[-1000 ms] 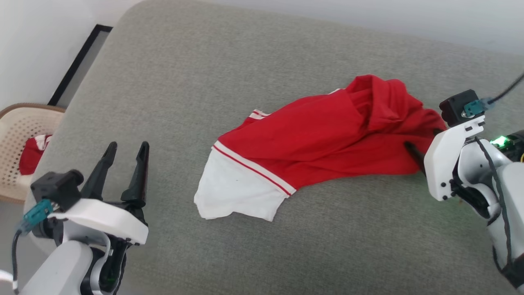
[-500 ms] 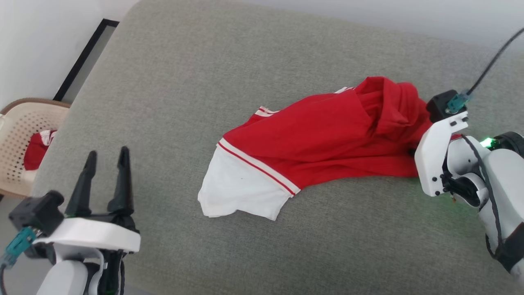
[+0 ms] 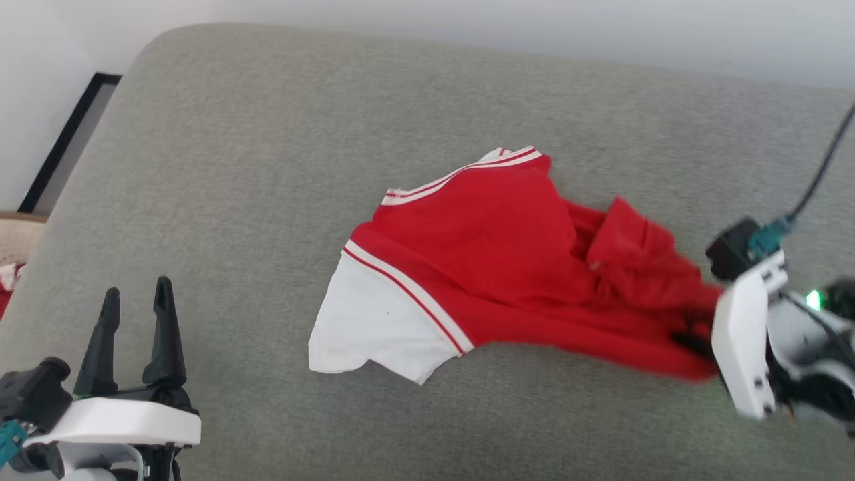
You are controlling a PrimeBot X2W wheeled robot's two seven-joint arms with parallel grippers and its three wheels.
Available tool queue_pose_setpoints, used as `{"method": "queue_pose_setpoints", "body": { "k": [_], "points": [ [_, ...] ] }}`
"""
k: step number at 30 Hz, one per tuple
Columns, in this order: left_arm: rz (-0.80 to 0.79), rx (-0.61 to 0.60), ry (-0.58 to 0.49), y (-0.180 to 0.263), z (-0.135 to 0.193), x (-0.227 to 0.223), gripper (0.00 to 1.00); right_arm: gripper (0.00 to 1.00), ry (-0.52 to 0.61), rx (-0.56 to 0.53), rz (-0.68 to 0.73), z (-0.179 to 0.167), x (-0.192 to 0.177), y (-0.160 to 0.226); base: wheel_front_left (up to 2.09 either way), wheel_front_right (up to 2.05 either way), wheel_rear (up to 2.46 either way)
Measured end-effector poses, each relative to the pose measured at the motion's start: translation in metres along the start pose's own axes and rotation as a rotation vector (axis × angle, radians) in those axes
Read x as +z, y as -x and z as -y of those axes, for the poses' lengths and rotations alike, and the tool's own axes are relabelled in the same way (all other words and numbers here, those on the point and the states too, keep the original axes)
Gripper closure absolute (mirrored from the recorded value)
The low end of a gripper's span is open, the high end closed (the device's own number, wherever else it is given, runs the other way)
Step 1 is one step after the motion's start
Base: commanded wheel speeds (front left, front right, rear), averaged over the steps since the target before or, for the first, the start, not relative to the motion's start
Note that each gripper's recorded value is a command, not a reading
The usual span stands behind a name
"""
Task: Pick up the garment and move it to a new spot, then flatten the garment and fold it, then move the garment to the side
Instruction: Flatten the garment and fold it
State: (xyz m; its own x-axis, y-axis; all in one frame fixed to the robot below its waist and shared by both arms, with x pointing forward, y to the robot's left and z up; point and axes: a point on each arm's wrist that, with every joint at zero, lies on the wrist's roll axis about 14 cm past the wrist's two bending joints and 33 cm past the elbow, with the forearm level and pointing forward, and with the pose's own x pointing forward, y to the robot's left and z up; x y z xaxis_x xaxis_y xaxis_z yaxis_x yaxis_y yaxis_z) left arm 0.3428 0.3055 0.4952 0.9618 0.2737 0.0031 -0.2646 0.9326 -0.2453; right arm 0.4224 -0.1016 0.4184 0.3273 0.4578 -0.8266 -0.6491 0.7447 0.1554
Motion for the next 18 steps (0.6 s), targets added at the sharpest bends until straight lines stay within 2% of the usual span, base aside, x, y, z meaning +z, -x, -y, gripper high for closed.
{"method": "queue_pose_setpoints", "body": {
  "k": [5,10,11,12,13,14,18],
  "points": [
    [-0.001,-0.027,0.001,-0.002,0.008,-0.003,0.00,1.00,-0.055,0.079,-0.046,-0.026,-0.038,0.018,0.00,0.00,0.00],
    [-0.006,-0.038,0.001,-0.001,0.011,-0.006,0.00,1.00,-0.100,0.147,-0.080,-0.061,-0.068,0.015,0.00,0.00,0.00],
    [-0.007,-0.038,-0.001,0.000,0.010,-0.006,0.00,0.75,-0.100,0.148,-0.085,-0.065,-0.072,0.012,0.00,0.00,0.00],
    [-0.008,-0.036,0.000,0.000,0.010,-0.006,0.00,0.56,-0.103,0.147,-0.075,-0.068,-0.073,0.010,0.00,0.00,0.00],
    [-0.009,-0.036,0.001,0.001,0.010,-0.007,0.00,0.06,-0.106,0.145,-0.058,-0.071,-0.070,0.008,0.00,0.00,0.00],
    [-0.009,-0.038,-0.001,0.001,0.010,-0.007,0.00,0.00,-0.100,0.136,-0.041,-0.071,-0.067,0.006,0.00,0.00,0.00],
    [-0.010,-0.034,-0.005,0.003,0.008,-0.007,0.00,0.00,-0.097,0.111,0.019,-0.068,-0.052,0.006,0.00,0.00,0.00]
  ]
}}
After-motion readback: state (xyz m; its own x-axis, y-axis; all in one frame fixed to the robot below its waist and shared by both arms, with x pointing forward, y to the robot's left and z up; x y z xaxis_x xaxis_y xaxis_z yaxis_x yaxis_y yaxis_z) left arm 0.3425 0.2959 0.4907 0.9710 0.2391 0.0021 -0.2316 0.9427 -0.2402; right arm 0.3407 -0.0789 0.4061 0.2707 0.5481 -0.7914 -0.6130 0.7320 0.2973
